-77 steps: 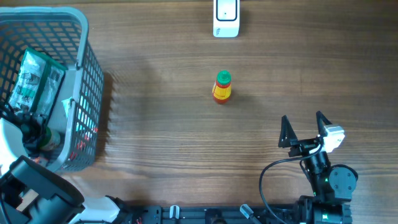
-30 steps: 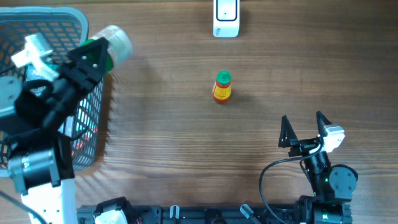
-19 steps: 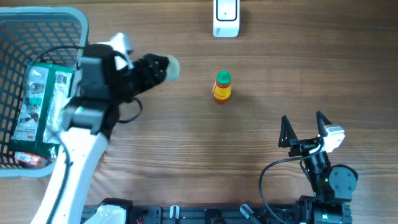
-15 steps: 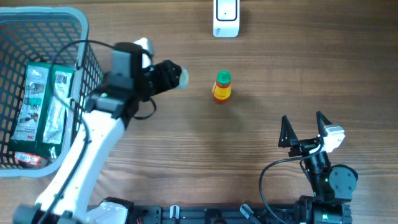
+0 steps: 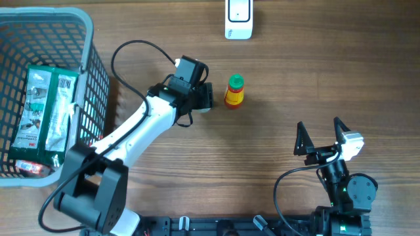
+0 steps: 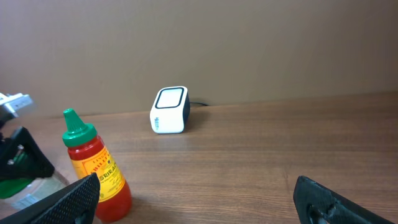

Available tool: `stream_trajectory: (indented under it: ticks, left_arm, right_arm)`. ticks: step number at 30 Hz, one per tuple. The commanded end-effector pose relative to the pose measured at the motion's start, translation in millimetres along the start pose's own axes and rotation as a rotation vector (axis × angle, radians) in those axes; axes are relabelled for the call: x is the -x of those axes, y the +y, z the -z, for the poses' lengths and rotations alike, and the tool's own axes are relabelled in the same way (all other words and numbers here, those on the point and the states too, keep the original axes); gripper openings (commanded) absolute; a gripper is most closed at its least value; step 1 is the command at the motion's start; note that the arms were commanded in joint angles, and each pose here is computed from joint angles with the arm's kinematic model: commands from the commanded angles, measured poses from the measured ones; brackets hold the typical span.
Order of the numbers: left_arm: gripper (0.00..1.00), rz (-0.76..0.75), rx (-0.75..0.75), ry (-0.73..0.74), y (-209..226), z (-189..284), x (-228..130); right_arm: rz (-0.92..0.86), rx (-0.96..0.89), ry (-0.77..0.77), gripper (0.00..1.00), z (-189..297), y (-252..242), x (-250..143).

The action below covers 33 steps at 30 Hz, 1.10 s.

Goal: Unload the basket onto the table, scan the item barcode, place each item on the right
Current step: 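Place the green-lidded jar on the table left of the sauce bottle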

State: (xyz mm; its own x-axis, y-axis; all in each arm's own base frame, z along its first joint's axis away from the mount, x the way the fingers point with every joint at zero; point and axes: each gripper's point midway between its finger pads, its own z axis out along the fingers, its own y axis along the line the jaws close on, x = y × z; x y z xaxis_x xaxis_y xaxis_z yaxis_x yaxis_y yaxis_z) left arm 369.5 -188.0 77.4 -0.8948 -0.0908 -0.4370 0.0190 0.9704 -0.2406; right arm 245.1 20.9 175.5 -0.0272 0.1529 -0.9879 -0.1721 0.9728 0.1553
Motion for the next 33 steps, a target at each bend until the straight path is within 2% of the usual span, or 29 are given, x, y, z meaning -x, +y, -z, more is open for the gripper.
stream_trajectory:
  ticks: [1,6,23,33]
  left_arm:
    - [0.64,-0.054,0.000,-0.034,-5.0,-6.6,7.9]
    - [0.65,-0.104,0.008,-0.015,-3.7,-16.7,3.3]
    - [0.71,-0.132,-0.013,-0.016,-16.8,-17.4,-1.9]
    - [0.79,-0.131,-0.007,-0.004,-14.9,-29.9,-4.7]
  right_arm:
    - [0.000,-0.011,-0.006,1.00,0.2,-2.1,1.0]
    - [0.000,-0.011,-0.006,1.00,0.2,-2.1,1.0]
    - [-0.001,-0.011,-0.006,1.00,0.2,-2.0,1.0]
    - [-0.001,-0.011,-0.006,1.00,0.2,-2.0,1.0]
